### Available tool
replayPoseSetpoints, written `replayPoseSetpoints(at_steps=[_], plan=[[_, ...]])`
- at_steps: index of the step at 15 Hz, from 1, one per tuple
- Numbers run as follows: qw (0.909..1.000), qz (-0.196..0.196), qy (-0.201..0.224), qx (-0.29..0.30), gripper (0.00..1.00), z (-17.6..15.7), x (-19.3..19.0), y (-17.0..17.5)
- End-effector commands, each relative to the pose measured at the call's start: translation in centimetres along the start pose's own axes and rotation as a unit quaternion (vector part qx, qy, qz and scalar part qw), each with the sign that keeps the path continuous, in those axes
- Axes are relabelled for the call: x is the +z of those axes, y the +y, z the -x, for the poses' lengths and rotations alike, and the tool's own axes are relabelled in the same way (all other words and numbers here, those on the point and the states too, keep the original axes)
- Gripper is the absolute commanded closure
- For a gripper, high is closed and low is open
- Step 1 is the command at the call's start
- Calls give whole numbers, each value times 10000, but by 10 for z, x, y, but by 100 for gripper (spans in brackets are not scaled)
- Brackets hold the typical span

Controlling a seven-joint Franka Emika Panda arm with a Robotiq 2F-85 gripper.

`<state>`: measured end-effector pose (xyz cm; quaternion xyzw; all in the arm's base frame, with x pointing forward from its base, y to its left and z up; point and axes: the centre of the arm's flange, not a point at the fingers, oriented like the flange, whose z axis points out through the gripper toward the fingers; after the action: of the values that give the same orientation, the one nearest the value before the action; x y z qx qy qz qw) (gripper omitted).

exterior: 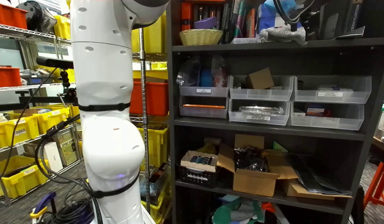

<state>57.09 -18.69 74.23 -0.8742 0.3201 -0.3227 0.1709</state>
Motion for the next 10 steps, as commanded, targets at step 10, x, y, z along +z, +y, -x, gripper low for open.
replayPoseSetpoints(at_steps=[10], plan=[[9970,-277,716,73,0,29,-81,24]])
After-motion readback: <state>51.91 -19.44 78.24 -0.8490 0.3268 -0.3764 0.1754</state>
